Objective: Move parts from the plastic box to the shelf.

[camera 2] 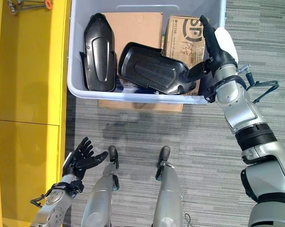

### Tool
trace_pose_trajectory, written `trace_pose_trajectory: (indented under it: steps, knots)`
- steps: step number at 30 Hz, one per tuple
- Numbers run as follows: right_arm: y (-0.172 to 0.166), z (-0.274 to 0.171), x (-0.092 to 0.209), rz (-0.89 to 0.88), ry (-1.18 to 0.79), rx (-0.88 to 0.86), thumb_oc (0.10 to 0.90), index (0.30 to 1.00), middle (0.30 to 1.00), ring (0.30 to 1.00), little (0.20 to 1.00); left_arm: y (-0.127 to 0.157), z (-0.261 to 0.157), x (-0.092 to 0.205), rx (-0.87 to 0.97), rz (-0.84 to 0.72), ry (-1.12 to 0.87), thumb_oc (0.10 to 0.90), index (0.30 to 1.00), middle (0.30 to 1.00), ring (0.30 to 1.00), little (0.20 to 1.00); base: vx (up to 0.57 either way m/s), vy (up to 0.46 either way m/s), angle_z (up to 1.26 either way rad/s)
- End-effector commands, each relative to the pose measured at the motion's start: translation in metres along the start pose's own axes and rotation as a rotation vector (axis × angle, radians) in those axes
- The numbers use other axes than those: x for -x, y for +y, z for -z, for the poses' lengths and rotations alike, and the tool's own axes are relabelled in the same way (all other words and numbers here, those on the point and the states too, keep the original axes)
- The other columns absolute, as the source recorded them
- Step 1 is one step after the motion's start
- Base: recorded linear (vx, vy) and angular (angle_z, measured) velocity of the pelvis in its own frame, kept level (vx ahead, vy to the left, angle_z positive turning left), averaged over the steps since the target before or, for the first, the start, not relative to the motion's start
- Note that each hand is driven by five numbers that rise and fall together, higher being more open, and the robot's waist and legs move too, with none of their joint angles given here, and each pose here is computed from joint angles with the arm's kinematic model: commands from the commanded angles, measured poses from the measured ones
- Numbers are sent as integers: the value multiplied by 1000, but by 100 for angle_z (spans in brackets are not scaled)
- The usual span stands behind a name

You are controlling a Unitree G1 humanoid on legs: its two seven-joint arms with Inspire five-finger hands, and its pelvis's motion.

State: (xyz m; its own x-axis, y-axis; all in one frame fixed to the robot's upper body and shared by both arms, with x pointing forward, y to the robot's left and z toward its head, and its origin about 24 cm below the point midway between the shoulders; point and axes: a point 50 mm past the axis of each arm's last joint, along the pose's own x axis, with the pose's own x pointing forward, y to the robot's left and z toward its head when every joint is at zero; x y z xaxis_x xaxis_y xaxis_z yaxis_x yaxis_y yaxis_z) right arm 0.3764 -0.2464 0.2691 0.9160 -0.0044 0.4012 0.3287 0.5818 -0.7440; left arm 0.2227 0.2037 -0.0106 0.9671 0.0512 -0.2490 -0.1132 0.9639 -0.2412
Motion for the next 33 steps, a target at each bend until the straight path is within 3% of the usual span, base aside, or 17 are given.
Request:
trace_pose_trajectory:
  steps: [1,17,33]
  knots:
    - [-58,-55,-21,214,-195,59,900,1000,1000,1000,1000,0,-24,8,-22,42,-125,900,1000,1000,1000,1000,0,0,0]
    - [-58,-59,-33,236,-165,144,900,1000,1000,1000,1000,-2,-25,10,-16,42,-134,900,1000,1000,1000,1000,-10,-27,6]
    - [-94,-52,-43,273,-81,538,900,1000,1000,1000,1000,-13,-26,10,-18,102,-145,900,1000,1000,1000,1000,14,-15,4]
